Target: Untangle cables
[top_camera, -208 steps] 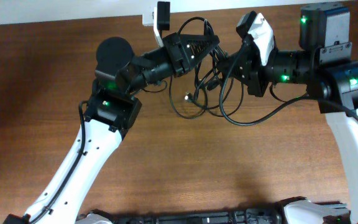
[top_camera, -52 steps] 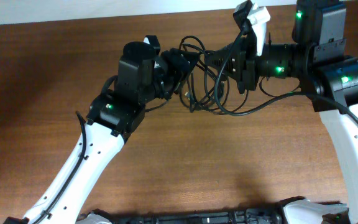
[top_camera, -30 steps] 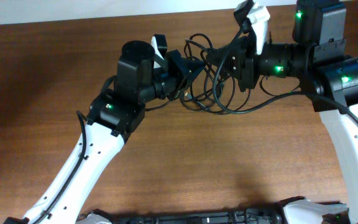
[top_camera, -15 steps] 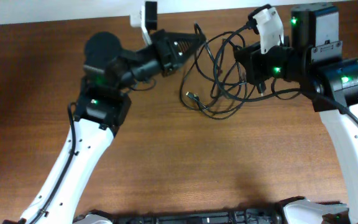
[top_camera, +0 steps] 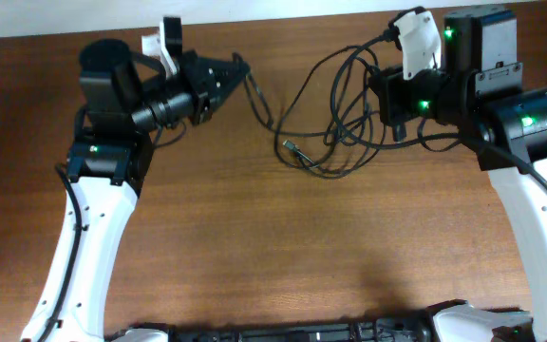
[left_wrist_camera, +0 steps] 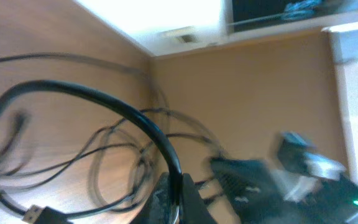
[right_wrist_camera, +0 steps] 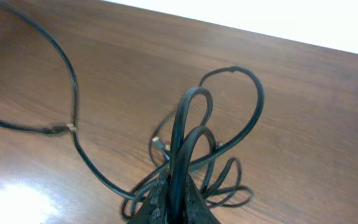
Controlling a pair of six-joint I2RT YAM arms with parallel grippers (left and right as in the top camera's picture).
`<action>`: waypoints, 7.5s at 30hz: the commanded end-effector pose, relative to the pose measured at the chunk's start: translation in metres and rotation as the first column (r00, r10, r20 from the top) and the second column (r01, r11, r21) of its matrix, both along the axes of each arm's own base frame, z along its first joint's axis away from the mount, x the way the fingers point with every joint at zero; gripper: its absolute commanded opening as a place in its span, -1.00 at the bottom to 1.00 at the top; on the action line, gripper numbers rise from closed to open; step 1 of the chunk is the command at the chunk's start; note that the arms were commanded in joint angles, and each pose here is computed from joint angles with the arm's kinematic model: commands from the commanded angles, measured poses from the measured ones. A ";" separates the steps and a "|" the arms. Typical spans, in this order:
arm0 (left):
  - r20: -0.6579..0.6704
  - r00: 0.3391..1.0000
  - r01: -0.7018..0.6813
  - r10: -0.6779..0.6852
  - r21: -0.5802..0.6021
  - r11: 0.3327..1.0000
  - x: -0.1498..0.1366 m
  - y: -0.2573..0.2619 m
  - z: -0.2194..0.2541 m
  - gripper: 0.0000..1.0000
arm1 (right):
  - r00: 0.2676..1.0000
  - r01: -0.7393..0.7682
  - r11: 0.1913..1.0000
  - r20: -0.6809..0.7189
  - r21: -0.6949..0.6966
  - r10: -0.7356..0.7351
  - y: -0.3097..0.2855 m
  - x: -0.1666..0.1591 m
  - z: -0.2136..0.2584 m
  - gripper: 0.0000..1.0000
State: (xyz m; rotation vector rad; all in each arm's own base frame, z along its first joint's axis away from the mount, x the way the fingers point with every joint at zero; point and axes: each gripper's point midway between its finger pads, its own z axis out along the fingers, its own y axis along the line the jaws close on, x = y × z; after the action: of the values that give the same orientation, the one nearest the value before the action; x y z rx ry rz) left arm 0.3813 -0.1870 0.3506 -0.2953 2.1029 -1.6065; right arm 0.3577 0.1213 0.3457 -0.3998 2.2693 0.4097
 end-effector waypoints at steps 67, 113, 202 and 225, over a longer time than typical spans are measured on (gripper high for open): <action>-0.015 0.998 -0.037 0.061 0.654 0.756 -0.023 0.068 -0.120 0.98 | 0.753 0.148 0.946 -0.653 0.287 0.080 0.025 0.080 -0.226 -0.87; -0.040 0.997 -0.020 0.061 0.657 0.754 -0.028 0.069 -0.123 0.98 | 0.681 -0.259 0.837 0.706 0.481 -0.195 -0.007 -0.070 0.289 -0.92; -0.048 0.997 -0.015 0.061 0.658 0.753 -0.029 0.069 -0.124 0.98 | 0.531 0.772 0.636 -0.550 0.000 -0.645 -0.324 -0.044 -0.150 0.97; -0.048 0.997 -0.015 0.061 0.658 0.753 -0.029 0.069 -0.124 0.98 | 0.850 -0.398 0.903 -0.435 -0.161 0.298 -0.086 -0.021 -0.285 0.97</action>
State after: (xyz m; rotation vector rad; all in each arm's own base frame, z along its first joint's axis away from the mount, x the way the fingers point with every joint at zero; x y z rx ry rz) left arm 0.3509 -0.1208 0.2215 -0.1646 2.5534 -0.7565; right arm 0.3456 0.0250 0.0703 -0.8178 2.6907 0.4134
